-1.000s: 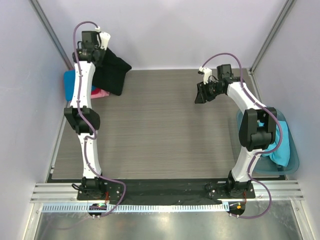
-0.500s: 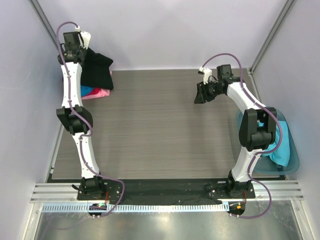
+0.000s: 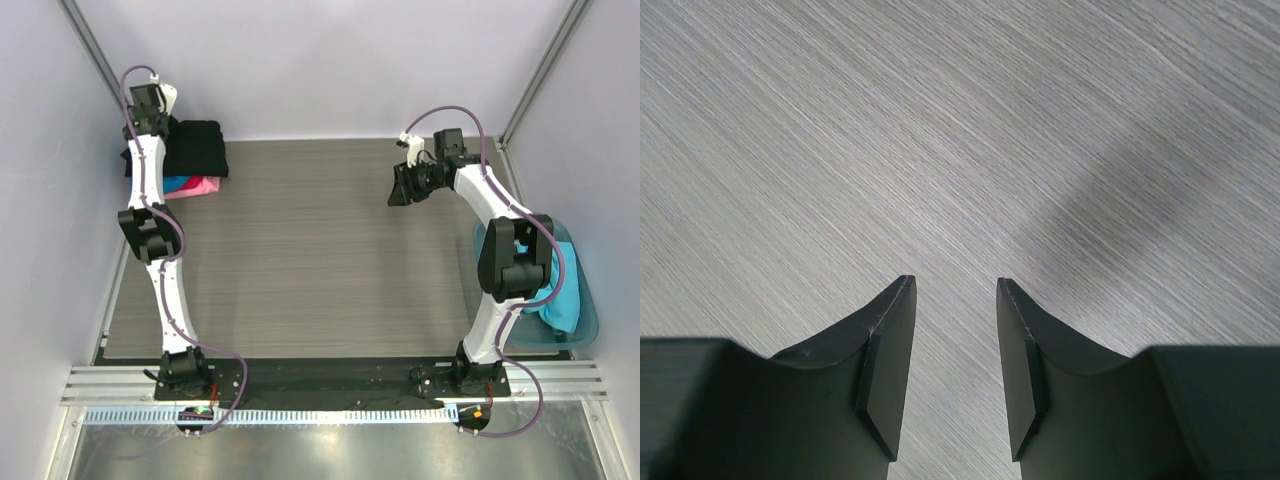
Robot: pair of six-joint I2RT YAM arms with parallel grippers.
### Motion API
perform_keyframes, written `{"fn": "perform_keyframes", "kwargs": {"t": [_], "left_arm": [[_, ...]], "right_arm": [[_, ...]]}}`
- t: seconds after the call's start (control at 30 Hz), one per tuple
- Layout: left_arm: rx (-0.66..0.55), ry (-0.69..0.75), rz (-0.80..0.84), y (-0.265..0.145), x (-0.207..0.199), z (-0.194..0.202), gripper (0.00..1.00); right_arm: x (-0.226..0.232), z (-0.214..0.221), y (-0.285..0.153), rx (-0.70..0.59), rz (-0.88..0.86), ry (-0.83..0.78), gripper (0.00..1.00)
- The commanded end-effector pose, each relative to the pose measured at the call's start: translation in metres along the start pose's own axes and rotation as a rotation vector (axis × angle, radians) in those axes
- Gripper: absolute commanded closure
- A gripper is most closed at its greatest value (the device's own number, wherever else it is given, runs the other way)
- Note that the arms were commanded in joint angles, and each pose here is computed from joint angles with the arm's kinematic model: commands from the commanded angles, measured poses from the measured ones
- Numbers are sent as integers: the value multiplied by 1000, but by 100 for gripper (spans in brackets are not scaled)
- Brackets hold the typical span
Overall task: Fold and stack the t-shirts
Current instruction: Neatly place the folded tshirt to the corner
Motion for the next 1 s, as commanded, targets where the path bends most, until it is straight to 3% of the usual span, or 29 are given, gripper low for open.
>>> {"fn": "perform_keyframes", "kwargs": {"t": [0.0, 0.47, 0.73, 0.8, 0.9, 0.97], "left_arm": [[-121, -41, -162, -11, 54, -24, 100], [-145, -32, -211, 5, 67, -18, 100], [-246, -22, -244, 18, 56, -33, 99], [-243, -53, -267, 19, 55, -32, 82], [-265, -128, -282, 5, 60, -42, 44], [-278, -139, -269, -6, 57, -50, 29]], "right_arm": [[0, -5, 0, -27, 0, -11, 57], [6, -13, 12, -12, -2, -41, 57], [17, -9, 20, 26, -4, -85, 57], [21, -10, 20, 29, 0, -104, 57], [23, -10, 20, 38, 11, -125, 57], [24, -10, 20, 38, 12, -131, 57]]}}
Point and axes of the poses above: each gripper's point midway between its finger pads, its own y axis out along the fingers, its own x axis along the line the jaws close on, z = x × y, the point moved 7 cm from there along -y, back along the fingers, and after that the axes turned 7 degrees about -y, right-handed, at the moved point
